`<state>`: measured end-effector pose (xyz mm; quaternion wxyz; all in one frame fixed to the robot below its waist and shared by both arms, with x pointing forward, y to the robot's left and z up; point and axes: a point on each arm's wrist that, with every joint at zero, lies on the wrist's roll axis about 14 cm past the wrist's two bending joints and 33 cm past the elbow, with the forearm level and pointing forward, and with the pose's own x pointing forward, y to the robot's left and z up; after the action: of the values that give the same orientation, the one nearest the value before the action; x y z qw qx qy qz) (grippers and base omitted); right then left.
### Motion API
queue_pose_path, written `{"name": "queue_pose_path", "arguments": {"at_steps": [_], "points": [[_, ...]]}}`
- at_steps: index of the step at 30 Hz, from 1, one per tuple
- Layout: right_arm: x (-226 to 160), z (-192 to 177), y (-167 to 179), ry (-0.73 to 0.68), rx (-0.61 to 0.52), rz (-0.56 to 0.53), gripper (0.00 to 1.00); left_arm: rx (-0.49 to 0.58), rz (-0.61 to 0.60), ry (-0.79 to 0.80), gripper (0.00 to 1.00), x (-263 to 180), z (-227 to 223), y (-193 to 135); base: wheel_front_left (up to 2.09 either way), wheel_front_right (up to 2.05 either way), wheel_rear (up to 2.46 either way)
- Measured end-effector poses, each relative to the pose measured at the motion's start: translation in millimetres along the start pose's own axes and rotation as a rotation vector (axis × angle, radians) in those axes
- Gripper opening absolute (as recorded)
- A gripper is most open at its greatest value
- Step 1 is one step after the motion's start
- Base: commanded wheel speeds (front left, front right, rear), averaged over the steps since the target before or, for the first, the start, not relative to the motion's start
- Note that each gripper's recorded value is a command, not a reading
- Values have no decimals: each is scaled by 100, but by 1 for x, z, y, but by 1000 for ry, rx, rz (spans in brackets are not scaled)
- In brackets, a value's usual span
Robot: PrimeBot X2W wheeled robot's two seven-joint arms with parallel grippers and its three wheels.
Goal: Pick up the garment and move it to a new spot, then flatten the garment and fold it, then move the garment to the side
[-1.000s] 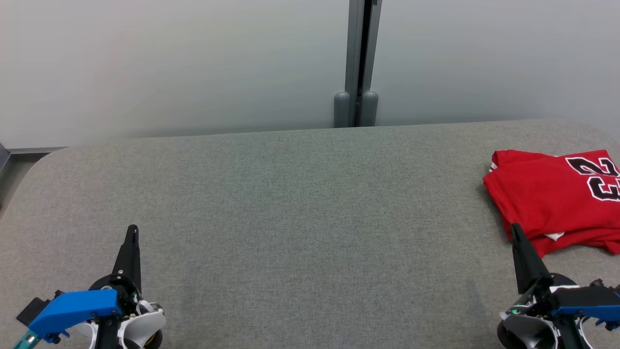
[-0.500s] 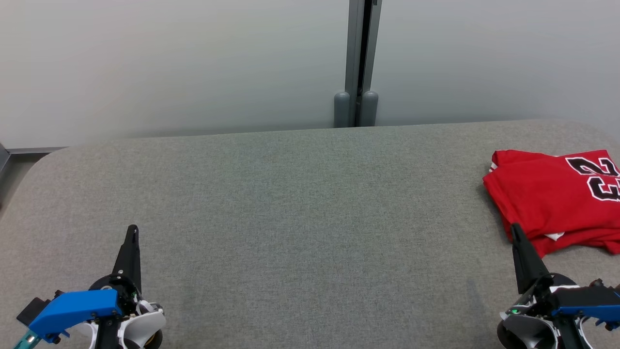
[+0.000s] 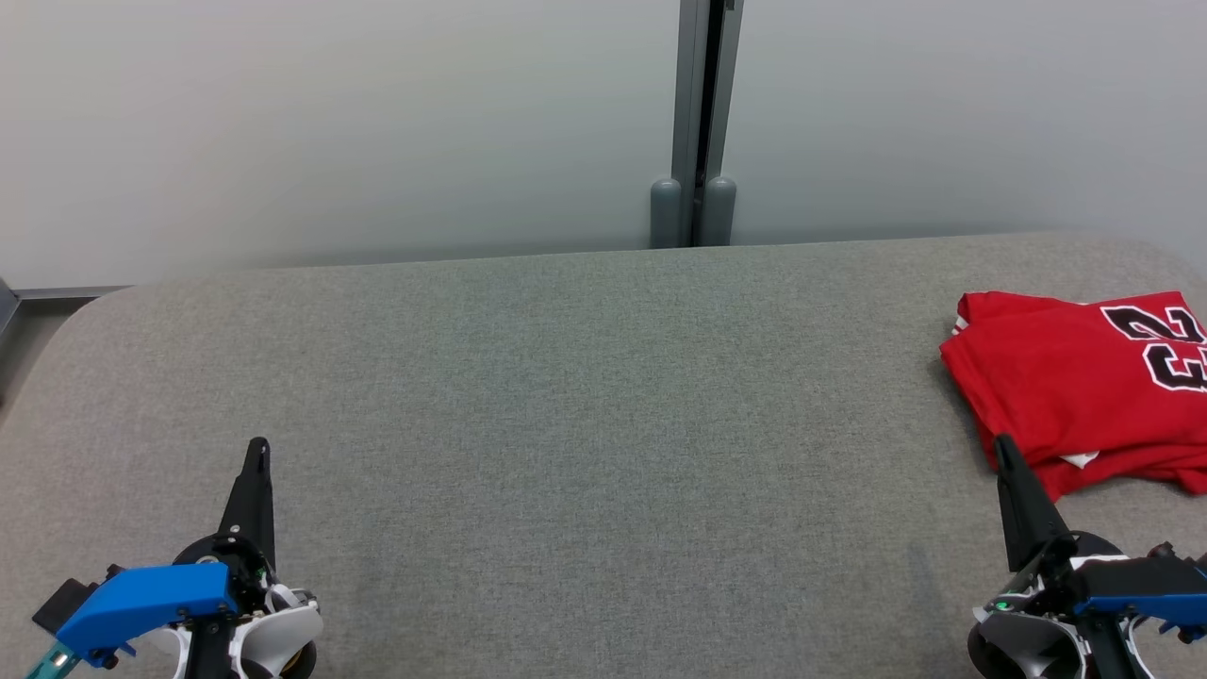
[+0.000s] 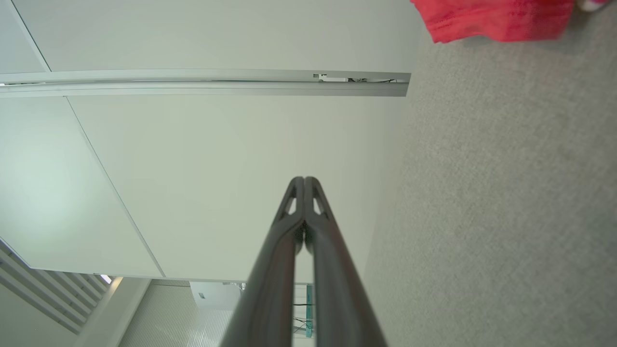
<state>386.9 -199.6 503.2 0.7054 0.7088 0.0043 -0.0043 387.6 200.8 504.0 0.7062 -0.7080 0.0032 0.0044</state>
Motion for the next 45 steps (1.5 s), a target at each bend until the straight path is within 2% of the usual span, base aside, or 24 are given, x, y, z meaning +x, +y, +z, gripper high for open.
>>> {"name": "queue_pose_path", "arguments": {"at_steps": [45], "points": [[0,0,0,0,0,0,0,0,0,0,0,0,0,0,0,0,0]]}}
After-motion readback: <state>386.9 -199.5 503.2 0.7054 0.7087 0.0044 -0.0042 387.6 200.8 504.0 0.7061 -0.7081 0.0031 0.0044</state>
